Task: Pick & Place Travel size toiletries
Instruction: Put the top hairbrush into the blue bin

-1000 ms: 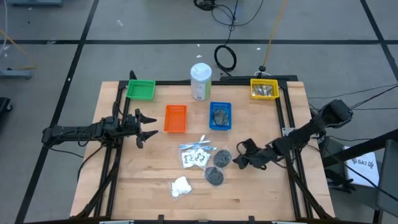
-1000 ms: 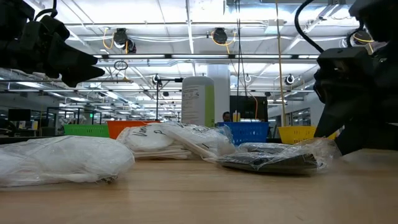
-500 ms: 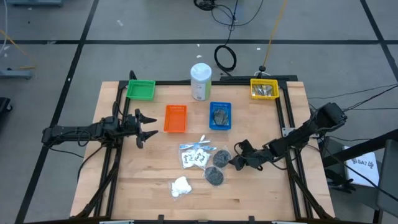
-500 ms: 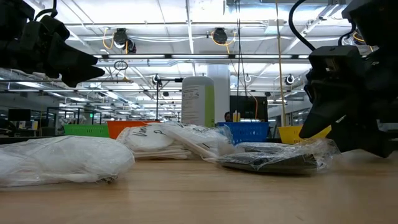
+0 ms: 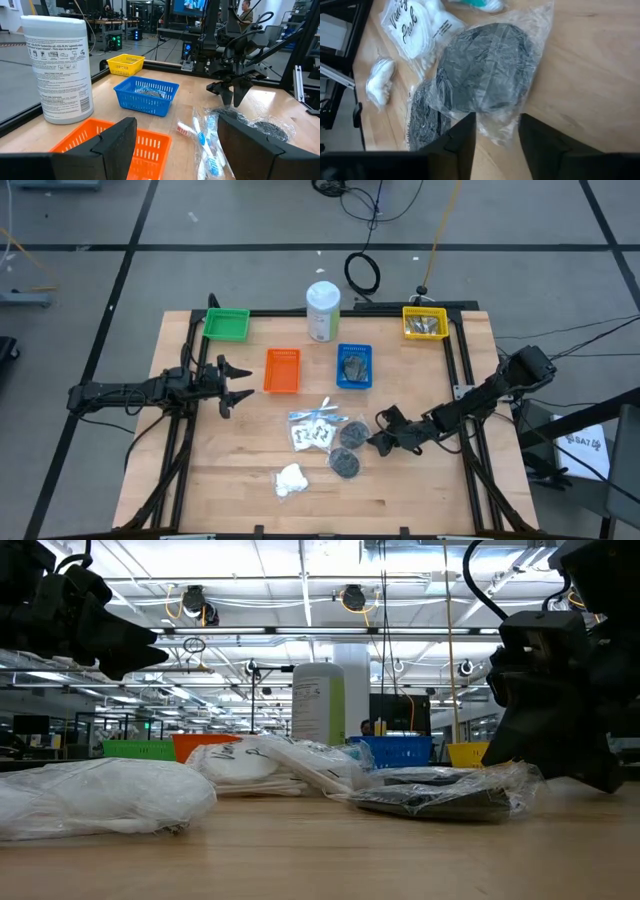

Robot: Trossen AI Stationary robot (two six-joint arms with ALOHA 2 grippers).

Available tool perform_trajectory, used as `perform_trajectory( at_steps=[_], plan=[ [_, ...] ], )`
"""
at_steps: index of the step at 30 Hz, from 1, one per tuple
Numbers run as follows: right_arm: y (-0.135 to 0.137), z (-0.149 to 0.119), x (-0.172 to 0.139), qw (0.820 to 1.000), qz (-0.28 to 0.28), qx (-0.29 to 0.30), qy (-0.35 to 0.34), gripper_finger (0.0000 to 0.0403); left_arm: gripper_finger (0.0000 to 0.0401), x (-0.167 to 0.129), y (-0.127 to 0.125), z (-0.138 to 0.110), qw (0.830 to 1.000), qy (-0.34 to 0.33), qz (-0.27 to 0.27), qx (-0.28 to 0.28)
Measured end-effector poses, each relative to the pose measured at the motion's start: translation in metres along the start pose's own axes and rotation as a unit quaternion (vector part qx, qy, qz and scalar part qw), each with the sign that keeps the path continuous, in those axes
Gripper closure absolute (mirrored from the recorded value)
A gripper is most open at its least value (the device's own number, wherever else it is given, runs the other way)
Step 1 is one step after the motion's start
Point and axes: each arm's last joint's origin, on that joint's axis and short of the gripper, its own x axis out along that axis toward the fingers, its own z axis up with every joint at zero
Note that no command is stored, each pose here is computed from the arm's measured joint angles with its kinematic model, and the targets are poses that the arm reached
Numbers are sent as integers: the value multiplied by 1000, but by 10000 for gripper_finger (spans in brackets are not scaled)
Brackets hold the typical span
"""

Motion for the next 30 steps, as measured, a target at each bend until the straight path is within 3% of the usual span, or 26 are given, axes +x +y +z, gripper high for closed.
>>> perform_trajectory(
  at_steps=[15,23,30],
  plan=[
    [0,2,0,998,2,-53,-29,399,127,0,0,0,1000,0,0,0],
    [21,8,-2,987,100,-103,-66,402,127,0,0,0,1000,0,0,0],
    [41,15,-9,960,192,-170,-114,402,127,0,0,0,1000,0,0,0]
  ],
)
